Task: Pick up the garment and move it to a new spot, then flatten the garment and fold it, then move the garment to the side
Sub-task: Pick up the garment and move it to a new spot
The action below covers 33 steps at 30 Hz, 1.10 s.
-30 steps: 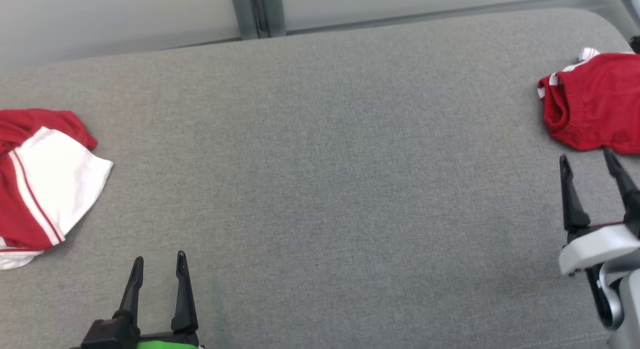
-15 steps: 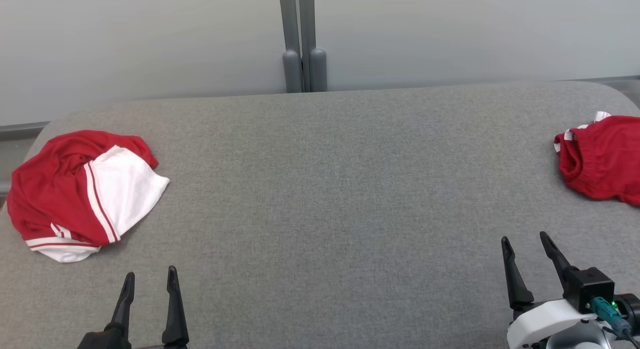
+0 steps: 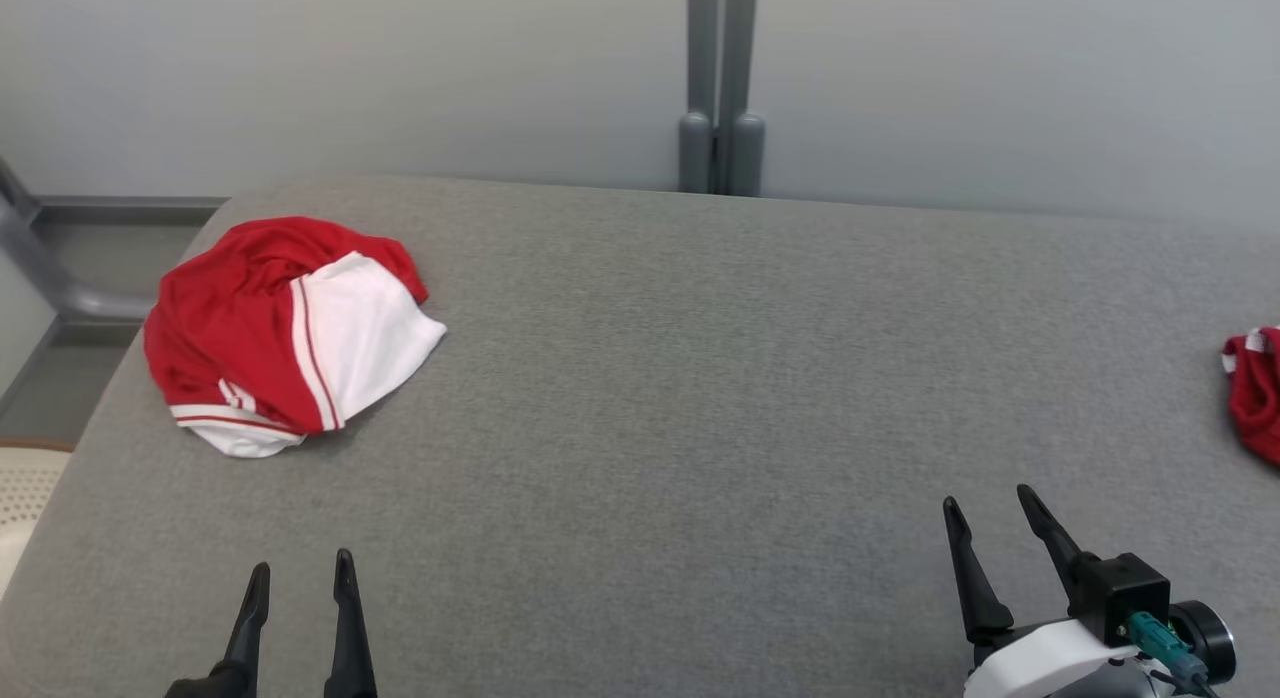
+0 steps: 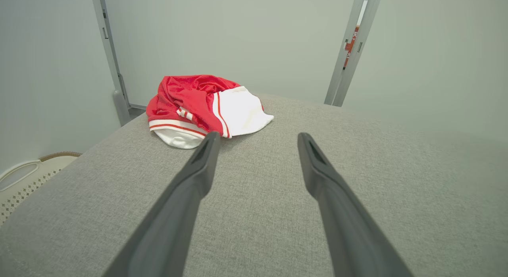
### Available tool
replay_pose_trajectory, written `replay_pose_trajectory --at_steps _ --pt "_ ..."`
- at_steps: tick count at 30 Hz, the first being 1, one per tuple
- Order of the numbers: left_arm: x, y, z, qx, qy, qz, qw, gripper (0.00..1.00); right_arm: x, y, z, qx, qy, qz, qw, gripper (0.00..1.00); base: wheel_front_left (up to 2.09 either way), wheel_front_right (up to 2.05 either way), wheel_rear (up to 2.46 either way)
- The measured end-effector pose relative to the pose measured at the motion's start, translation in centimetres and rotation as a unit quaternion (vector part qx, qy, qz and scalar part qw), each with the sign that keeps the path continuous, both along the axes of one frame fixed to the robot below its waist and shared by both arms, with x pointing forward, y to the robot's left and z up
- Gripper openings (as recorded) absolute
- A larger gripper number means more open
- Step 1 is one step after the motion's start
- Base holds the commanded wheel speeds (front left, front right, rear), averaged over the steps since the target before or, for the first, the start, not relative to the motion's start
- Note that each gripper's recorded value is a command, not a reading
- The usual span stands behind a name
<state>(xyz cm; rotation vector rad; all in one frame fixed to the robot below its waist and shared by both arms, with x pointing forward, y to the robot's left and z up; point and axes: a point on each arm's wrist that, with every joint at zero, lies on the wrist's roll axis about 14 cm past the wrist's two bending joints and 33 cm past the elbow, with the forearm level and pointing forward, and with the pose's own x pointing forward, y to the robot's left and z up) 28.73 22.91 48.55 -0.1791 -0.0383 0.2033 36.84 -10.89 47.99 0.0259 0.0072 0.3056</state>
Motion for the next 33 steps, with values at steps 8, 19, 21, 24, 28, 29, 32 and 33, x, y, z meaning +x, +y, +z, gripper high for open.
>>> replay_pose_trajectory --at_steps 8,19,21,24,28,29,32,33 --pt "-4.5 4.0 -0.8 -0.007 0.011 0.084 0.996 1.0 0.9 5.9 0.3 0.012 0.0 0.081 0.997 1.0 0.0 0.0 0.0" --pt "-2.0 3.6 -1.0 -0.027 0.01 0.057 0.998 1.0 3.3 7.2 0.2 -0.005 -0.007 0.114 0.993 1.0 0.0 0.0 0.0" --pt "0.3 3.4 -0.6 -0.035 0.003 0.044 0.998 1.0 4.5 7.0 0.5 -0.011 -0.016 0.117 0.993 1.0 0.0 0.0 0.0" --pt "3.9 2.9 -0.9 -0.06 0.009 0.021 0.998 1.0 6.4 7.0 0.7 -0.018 -0.028 0.125 0.992 1.0 0.0 0.0 0.0" --pt "9.7 2.6 -1.6 -0.041 0.054 -0.015 0.998 1.0 9.3 6.4 0.5 -0.021 -0.037 0.124 0.991 1.0 0.0 0.0 0.0" --pt "11.1 2.9 -2.1 -0.041 0.072 -0.016 0.996 1.0 9.8 6.3 0.1 -0.02 -0.034 0.123 0.992 1.0 0.0 0.0 0.0" --pt "14.0 4.1 -4.3 -0.05 0.122 0.005 0.991 1.0 11.0 5.4 -1.7 -0.018 -0.018 0.115 0.993 1.0 0.0 0.0 0.0" --pt "14.9 4.8 -5.2 -0.044 0.144 0.016 0.989 1.0 11.2 5.1 -2.5 -0.018 -0.01 0.111 0.994 1.0 0.0 0.0 0.0"
